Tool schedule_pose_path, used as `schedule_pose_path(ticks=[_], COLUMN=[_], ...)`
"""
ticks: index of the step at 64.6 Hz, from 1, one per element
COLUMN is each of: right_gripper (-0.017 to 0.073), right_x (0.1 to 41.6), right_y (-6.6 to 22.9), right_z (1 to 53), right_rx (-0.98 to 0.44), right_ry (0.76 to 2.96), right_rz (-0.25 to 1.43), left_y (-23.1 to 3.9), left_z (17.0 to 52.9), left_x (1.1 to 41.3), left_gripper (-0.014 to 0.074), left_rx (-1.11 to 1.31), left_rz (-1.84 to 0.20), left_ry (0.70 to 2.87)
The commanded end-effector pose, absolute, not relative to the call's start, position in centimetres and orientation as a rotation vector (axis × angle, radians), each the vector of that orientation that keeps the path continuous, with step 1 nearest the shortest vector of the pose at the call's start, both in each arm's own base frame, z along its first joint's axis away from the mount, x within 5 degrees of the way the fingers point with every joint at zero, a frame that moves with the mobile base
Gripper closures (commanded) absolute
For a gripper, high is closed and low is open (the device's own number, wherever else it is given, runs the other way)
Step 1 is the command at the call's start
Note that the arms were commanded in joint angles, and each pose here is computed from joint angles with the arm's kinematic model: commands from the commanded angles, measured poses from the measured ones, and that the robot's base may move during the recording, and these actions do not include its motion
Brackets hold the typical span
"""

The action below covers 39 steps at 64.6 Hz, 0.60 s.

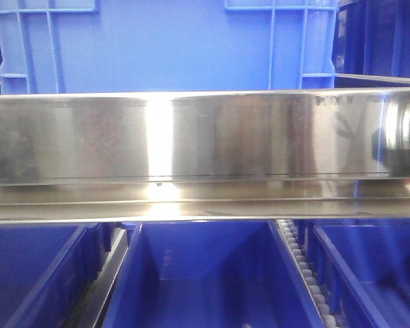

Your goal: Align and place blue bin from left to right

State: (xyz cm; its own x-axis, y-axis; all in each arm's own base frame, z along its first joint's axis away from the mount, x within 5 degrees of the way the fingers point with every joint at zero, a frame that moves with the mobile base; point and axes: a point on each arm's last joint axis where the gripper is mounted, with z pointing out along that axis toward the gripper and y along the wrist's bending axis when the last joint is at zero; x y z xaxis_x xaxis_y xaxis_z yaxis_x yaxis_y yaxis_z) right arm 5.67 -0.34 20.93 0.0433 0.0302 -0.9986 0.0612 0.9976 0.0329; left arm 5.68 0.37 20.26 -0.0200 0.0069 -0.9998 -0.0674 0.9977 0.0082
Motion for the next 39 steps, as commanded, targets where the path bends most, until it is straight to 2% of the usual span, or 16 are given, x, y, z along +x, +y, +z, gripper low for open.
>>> schedule_pose_path(ticks=[1,39], right_gripper=[0.0648,0.0648], right_x=[5.62,5.62], right_y=[-0.35,-0.35], right_z=[21.13,21.13], right_rx=[0.067,0.067], right_ry=[1.503,1.503], right_rz=[-0.030,-0.030], left_y=[0.34,0.35], left_z=[20.59,20.62], left_x=[5.64,5.64], left_gripper=[0.0592,0.0592], left_rx=[-0.047,-0.048], left_rz=[0.053,0.053], left_ry=[1.563,1.560])
